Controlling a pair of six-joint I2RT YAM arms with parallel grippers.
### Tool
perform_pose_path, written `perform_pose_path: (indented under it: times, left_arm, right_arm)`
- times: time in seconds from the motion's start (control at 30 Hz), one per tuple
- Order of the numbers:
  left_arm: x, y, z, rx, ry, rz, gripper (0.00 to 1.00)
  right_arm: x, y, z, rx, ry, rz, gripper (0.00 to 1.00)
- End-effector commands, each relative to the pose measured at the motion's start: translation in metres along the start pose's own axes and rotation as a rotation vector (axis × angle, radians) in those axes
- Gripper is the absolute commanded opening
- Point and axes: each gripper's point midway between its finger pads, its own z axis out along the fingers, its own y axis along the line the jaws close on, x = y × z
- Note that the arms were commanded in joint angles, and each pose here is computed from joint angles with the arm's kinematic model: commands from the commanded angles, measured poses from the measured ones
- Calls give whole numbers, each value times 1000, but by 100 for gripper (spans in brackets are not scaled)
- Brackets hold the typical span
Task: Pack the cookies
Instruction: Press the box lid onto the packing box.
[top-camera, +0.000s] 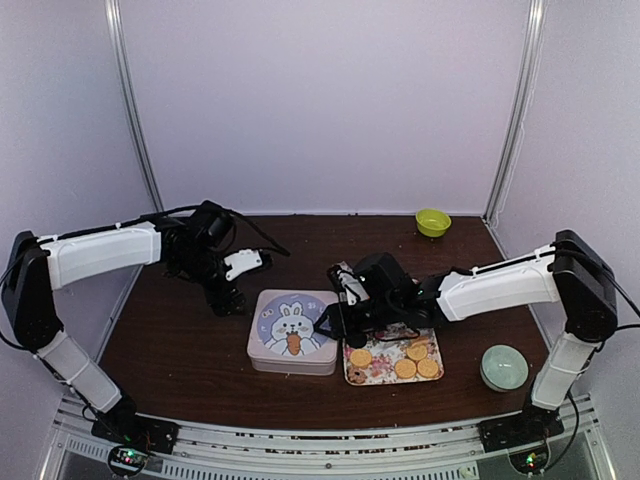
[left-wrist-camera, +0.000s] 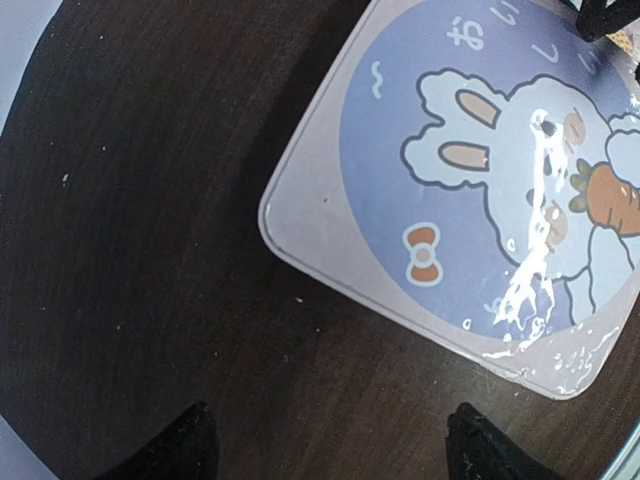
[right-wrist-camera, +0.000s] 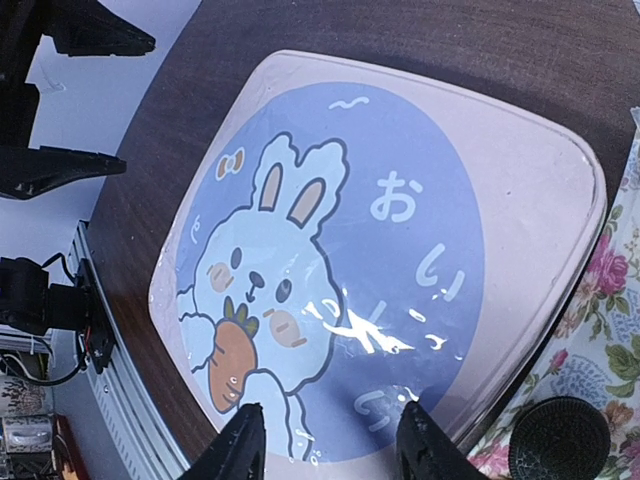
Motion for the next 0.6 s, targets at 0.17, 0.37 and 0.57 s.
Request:
perform_pose_path:
  times: [0.17,0.37,0.57]
  left_arm:
    - [8,24,-35,-57,-19,-46,86]
    - [29,48,-49,-128,-10,-117,98]
    - [57,85,-70,-212,-32,-247,98]
  right_arm:
    - [-17,10,-16,-33,11,28,55]
    - [-70,2,-61,-6,-126,16,98]
    - [-115,-72,-151,239,-388,56,100]
